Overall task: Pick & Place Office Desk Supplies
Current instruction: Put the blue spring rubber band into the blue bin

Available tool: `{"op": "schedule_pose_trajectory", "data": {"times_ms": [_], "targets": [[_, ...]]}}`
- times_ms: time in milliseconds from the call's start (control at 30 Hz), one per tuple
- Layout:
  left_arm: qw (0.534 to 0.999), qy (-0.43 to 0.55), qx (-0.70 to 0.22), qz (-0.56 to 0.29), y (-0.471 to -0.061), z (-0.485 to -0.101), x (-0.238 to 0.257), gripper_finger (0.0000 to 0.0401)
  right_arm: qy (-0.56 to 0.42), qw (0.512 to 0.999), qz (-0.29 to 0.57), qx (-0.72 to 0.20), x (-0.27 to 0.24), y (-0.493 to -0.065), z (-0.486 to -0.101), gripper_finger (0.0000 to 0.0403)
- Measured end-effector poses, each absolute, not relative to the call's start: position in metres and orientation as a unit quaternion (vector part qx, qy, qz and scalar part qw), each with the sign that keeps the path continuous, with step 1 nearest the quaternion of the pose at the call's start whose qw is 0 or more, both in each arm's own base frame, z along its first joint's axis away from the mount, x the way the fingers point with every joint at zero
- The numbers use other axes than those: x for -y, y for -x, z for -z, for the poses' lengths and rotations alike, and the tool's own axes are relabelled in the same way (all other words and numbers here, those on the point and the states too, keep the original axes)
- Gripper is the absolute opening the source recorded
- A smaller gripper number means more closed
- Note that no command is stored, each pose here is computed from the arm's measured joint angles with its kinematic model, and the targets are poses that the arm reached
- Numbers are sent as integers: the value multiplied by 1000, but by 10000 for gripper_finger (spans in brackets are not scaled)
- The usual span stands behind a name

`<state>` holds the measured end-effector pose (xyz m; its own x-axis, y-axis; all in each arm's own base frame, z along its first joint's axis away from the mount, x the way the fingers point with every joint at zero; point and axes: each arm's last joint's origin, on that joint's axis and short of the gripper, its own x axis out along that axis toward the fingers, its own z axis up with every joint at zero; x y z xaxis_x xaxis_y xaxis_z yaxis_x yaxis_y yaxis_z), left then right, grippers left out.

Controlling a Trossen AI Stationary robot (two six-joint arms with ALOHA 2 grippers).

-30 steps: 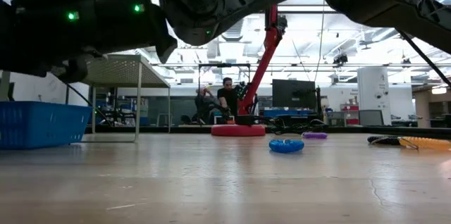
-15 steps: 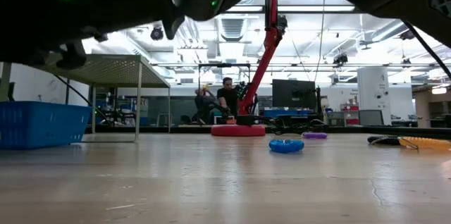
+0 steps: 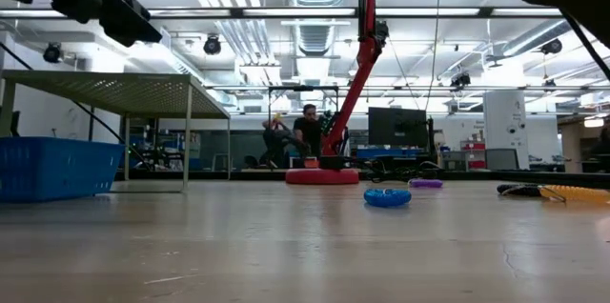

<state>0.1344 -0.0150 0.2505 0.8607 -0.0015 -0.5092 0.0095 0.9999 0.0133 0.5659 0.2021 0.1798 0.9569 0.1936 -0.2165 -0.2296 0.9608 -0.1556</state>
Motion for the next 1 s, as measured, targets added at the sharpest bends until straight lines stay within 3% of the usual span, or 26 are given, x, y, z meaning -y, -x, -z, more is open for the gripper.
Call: {"op": "schedule_pose_trajectory", "data": {"times_ms": [400,567,1000], "targets": [[965,-8,-264,3,-134,-251,15,230,97,975,-164,-114,-178,-565,-196,167],[965,-8,-264,3,-134,-251,15,230,85,969,-164,-164,-161,-557,-188,166],[965,-8,-264,3,-134,-251,15,230,20,947,-117,-299,-169,-468,-190,166]]}}
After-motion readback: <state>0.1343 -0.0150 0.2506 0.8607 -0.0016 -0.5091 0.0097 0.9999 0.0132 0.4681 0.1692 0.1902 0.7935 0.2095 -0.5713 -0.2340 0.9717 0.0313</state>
